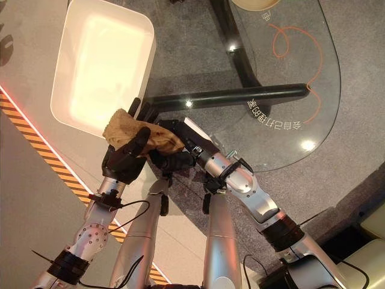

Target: Wipe the table with a cloth and put it in the basket.

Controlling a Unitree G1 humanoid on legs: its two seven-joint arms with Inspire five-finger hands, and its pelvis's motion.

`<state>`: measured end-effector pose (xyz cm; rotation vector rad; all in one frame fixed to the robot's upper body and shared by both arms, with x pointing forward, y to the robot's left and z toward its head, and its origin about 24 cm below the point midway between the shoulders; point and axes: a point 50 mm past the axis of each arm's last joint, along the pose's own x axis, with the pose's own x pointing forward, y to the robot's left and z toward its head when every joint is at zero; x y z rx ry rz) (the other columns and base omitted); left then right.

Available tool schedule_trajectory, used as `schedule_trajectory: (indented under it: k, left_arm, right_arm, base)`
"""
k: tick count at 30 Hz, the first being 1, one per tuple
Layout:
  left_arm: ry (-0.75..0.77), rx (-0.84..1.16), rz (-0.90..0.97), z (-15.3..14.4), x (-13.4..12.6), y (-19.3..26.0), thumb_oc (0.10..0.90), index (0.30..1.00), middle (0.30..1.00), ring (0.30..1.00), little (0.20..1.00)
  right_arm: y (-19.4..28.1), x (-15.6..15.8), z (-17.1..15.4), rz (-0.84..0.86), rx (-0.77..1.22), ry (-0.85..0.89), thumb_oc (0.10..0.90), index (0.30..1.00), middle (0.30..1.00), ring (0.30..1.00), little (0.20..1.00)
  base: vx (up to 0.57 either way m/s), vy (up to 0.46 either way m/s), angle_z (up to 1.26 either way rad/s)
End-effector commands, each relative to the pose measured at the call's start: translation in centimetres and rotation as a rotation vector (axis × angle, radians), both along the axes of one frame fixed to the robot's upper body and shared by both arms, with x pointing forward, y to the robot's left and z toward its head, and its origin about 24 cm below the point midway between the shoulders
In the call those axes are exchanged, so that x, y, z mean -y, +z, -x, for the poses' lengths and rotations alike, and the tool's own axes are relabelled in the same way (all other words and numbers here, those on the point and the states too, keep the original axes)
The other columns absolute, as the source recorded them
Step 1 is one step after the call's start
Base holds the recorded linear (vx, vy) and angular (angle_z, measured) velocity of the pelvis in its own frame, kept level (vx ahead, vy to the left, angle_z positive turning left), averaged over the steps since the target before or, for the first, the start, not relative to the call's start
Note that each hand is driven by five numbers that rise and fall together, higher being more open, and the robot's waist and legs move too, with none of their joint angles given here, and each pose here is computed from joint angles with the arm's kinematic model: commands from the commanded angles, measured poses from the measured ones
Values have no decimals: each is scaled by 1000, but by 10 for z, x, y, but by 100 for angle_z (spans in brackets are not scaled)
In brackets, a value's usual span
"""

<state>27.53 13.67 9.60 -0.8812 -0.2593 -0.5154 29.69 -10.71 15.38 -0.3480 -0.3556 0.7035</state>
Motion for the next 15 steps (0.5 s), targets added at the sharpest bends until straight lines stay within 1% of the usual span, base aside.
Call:
schedule_trajectory:
  k: [1, 7, 10, 11, 12, 13, 14, 15]
  left_arm:
    - [-222, 206, 21, 15, 39, 32, 100, 300, 300, 300, 200]
    - [-216, 211, 34, 15, 39, 29, 100, 300, 300, 300, 200]
    - [-202, 224, 54, 15, 37, 28, 100, 300, 300, 300, 200]
    - [-199, 225, 58, 14, 36, 29, 100, 300, 300, 300, 200]
    - [-195, 227, 61, 14, 35, 29, 100, 300, 300, 300, 200]
    - [-194, 228, 62, 14, 35, 29, 100, 300, 300, 300, 200]
    - [-192, 231, 65, 15, 35, 29, 100, 300, 300, 300, 200]
    - [-191, 233, 67, 15, 35, 29, 100, 300, 300, 300, 200]
  right_arm:
    - [54, -43, 33, -178, 262, 277, 100, 300, 300, 300, 200]
    - [58, -40, 30, -241, 266, 225, 100, 300, 300, 300, 200]
    - [55, -36, 26, -260, 250, 173, 100, 300, 300, 300, 200]
    - [55, -35, 26, -260, 250, 164, 364, 526, 526, 526, 464]
    - [54, -34, 25, -267, 247, 150, 753, 860, 860, 860, 853]
    - [54, -34, 25, -268, 246, 148, 753, 860, 860, 860, 853]
    - [53, -32, 24, -271, 243, 137, 800, 900, 900, 900, 900]
    - [53, -31, 24, -272, 244, 125, 800, 900, 900, 900, 900]
  base:
    - [0, 0, 0]
    - [0, 0, 0]
    - [0, 0, 0]
    - [0, 0, 0]
    - [0, 0, 0]
    - [0, 0, 0]
    - [0, 0, 0]
    - [0, 0, 0]
